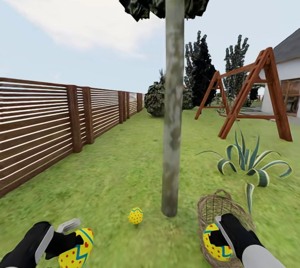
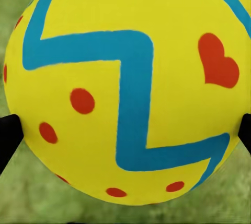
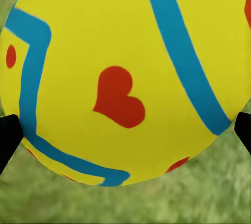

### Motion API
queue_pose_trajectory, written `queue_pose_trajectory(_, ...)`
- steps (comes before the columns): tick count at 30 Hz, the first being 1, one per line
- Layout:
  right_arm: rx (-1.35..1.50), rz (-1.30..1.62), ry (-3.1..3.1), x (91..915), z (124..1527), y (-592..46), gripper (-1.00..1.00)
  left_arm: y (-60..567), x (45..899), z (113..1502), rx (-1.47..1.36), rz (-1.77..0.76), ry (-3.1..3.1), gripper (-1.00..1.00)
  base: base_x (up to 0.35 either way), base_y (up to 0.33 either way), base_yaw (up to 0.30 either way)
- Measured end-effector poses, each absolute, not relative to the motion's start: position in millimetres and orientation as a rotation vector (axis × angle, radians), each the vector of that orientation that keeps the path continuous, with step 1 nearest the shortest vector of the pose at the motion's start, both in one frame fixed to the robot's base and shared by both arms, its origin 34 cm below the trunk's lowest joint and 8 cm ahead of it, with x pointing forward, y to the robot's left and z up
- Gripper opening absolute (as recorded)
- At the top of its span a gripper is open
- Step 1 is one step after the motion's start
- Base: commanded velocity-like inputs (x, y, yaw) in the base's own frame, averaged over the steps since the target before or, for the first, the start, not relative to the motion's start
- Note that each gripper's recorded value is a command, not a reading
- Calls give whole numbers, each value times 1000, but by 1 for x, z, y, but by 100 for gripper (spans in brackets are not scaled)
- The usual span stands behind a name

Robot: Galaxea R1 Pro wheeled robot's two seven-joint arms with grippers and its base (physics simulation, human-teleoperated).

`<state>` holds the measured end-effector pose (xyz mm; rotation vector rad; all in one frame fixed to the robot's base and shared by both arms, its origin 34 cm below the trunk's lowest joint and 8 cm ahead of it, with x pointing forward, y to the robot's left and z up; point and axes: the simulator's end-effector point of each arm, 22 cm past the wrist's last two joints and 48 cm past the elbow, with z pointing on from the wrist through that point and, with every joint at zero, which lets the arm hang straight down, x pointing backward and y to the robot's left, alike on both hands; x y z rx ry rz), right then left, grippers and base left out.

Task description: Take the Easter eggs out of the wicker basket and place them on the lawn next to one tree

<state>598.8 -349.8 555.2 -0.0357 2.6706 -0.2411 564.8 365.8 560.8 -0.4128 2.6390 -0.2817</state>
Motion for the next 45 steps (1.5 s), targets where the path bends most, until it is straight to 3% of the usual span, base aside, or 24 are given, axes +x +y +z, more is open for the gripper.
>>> queue_pose_trajectory(7, -35, -241, 2671, 599, 555, -350, -100, 366, 566, 561, -411, -281, 2633, -100, 0, 334, 188)
queue_pose_trajectory(45, -33, -238, 2681, 595, 551, -350, -100, 353, 571, 564, -394, -297, 2620, -100, 59, 335, 1)
